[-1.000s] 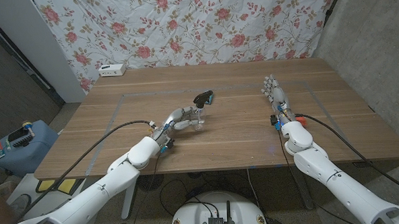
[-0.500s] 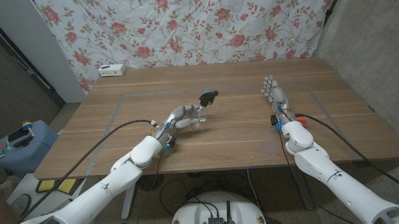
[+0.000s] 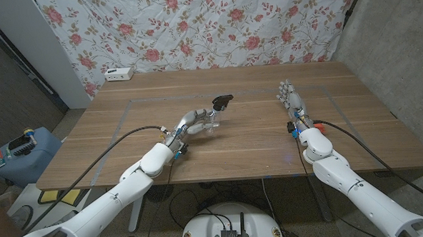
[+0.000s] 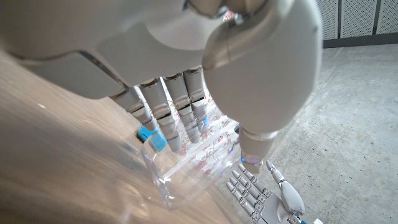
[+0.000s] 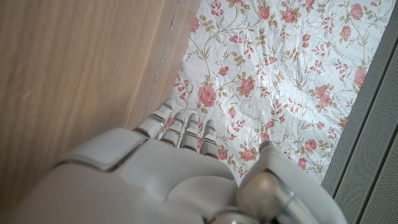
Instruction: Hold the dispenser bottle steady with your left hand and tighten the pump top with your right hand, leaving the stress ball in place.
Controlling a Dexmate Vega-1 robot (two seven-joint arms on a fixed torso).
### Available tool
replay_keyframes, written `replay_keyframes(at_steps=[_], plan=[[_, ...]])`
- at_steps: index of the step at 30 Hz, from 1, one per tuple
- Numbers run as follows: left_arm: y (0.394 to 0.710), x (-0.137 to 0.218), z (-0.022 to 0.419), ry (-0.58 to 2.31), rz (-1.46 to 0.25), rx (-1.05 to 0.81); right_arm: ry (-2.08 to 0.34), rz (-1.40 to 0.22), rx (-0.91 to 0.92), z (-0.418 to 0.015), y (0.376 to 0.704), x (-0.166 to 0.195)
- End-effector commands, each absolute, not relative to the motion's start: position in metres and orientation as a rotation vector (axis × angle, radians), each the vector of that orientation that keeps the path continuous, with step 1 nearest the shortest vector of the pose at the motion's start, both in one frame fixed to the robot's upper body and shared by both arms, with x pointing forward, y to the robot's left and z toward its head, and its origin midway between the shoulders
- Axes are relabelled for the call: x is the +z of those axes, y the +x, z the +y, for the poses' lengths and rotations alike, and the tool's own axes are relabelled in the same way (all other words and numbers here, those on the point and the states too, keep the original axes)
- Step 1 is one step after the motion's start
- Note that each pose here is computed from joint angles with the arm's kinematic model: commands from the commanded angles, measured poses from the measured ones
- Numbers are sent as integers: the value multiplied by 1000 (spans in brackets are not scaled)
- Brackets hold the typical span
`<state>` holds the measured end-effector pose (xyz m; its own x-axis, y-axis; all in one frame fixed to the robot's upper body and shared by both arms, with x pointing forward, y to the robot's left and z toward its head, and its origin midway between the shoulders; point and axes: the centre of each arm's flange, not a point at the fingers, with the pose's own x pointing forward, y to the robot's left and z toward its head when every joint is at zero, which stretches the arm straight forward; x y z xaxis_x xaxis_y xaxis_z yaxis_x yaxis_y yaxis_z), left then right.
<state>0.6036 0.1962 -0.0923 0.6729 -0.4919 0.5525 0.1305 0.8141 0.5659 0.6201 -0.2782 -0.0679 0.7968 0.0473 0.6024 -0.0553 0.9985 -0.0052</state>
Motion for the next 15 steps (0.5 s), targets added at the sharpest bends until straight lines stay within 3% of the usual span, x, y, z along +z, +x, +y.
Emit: replay_keyframes(at_steps=[1,15], plan=[[603,-86,195,482,-786,-356,-6,-651,69,-276,620,-61],[606,-81,189,437,-813,-347,-38,-658,86,-271,620,-51]])
